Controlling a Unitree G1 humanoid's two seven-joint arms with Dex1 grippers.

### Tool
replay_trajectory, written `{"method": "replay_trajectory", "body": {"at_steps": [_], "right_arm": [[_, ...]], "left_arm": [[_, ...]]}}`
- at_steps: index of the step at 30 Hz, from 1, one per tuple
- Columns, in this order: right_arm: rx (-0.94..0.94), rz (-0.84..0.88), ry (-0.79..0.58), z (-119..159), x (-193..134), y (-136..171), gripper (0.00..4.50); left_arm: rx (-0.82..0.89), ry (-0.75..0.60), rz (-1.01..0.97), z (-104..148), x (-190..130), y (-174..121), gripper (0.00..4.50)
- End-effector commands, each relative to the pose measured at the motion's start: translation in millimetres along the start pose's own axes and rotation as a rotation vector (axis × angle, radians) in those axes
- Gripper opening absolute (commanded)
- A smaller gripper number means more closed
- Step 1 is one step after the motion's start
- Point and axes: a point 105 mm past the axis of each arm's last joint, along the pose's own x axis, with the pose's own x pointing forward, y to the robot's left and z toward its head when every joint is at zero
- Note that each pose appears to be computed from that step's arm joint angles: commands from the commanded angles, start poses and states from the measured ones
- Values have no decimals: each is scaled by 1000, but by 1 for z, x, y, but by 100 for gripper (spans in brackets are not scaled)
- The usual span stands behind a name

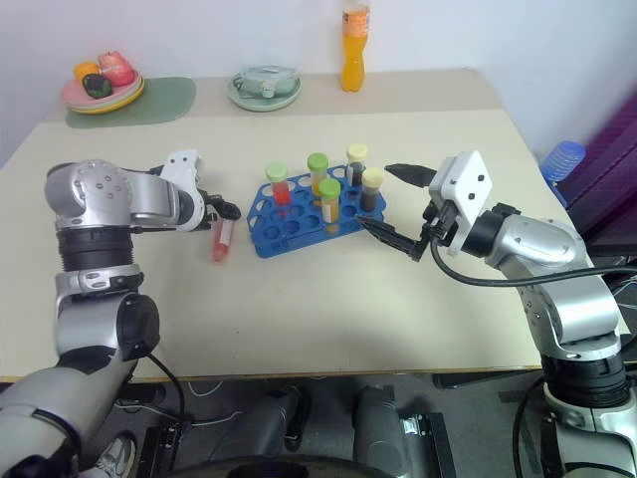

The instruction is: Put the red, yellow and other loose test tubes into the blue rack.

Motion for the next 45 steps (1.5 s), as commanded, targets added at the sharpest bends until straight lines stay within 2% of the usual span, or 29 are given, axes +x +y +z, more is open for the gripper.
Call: {"method": "replay_trajectory", "body": {"at_steps": [1,9,17,20,24,25,31,35,40,41,43,45], "right_arm": [[-41,40,-48,17,-6,8,448],[-52,112,-58,14,-15,22,448],[-52,104,-60,11,-18,25,448],[-54,82,-76,12,-18,22,450],[-60,69,-75,11,-19,20,450],[-59,67,-75,11,-19,21,450],[-31,38,-98,12,-17,18,450],[-24,40,-97,10,-15,18,450],[-11,36,-86,4,-14,14,450],[-2,37,-88,3,-13,15,450],[7,35,-95,3,-11,15,450],[20,26,-95,3,-11,14,450]], "left_arm": [[2,1,49,0,0,3,370],[-69,16,78,1,4,2,370],[-128,44,129,0,7,9,370],[-129,75,136,-2,9,13,285],[-134,98,164,-6,10,20,90],[-122,101,156,-6,10,20,75],[-101,97,163,-8,10,24,75],[-39,3,74,-3,0,23,75],[103,-186,-126,1,-37,13,75],[145,-294,-269,6,-51,1,75],[213,-428,-502,8,-74,-20,75],[397,-570,-634,3,-98,-34,75]]}}
